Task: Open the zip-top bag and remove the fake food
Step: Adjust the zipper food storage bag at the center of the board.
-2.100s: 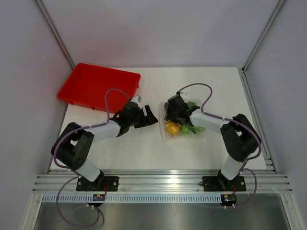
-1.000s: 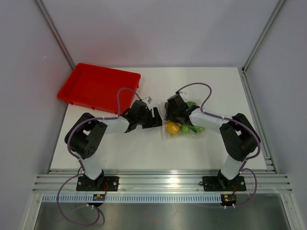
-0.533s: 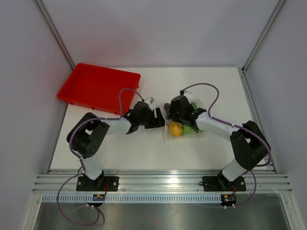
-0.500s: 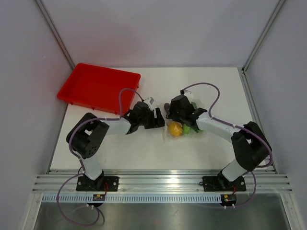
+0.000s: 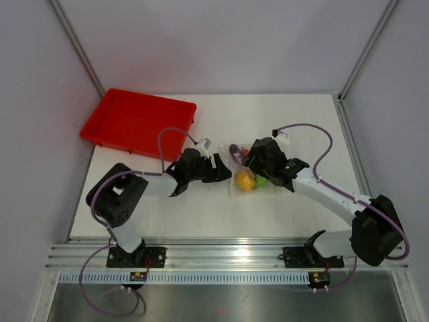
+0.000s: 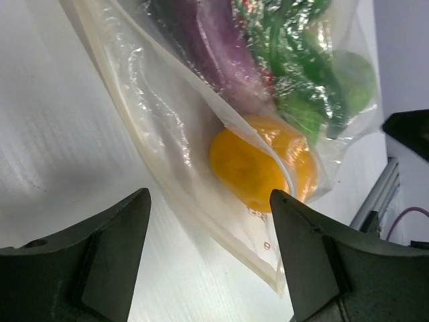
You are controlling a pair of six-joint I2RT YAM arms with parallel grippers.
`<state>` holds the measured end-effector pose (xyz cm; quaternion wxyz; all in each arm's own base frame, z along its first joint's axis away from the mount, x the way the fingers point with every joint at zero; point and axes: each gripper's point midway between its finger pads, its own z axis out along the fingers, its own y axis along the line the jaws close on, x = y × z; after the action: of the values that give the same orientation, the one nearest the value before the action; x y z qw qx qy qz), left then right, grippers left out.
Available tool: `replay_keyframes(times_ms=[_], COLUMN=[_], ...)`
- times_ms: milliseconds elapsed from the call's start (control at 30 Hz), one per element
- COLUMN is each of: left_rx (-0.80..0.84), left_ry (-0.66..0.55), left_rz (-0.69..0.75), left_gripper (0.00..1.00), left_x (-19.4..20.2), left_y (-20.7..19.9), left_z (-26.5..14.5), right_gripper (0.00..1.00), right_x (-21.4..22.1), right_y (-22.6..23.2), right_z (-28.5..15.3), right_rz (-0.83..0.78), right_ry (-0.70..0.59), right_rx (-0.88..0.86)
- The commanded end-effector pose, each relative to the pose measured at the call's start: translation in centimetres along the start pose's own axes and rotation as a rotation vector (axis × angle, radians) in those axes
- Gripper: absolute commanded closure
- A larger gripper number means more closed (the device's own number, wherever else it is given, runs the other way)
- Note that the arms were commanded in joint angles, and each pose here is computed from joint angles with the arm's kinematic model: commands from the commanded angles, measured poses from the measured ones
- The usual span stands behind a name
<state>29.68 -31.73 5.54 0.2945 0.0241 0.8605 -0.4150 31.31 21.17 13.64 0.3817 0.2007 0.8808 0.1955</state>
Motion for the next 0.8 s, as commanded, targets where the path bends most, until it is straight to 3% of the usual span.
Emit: replay_keyframes(times_ms=[0, 400, 767], left_rx=[0.184, 0.189, 0.015], left_ry=[-0.135, -0.112, -0.299], left_rz=[0.049, 0.085, 0.014], left_gripper=[0.25, 0.27, 0.21], left_x=[-3.1, -2.3, -3.8], left_y=[-4.8, -5.7, -2.7], left_z=[-1.6, -1.2, -5.8], right_gripper=[0.3, 0.36, 0.35], right_x=[1.0, 2.8, 2.3], right_y=[-2.0, -4.3, -4.8], right_z=[-0.7, 0.9, 1.2], right_rz=[0.086, 0.09, 0.071], right_ry=[0.029, 0.067, 0.029], right_rx=[0.102, 0.225, 0.237])
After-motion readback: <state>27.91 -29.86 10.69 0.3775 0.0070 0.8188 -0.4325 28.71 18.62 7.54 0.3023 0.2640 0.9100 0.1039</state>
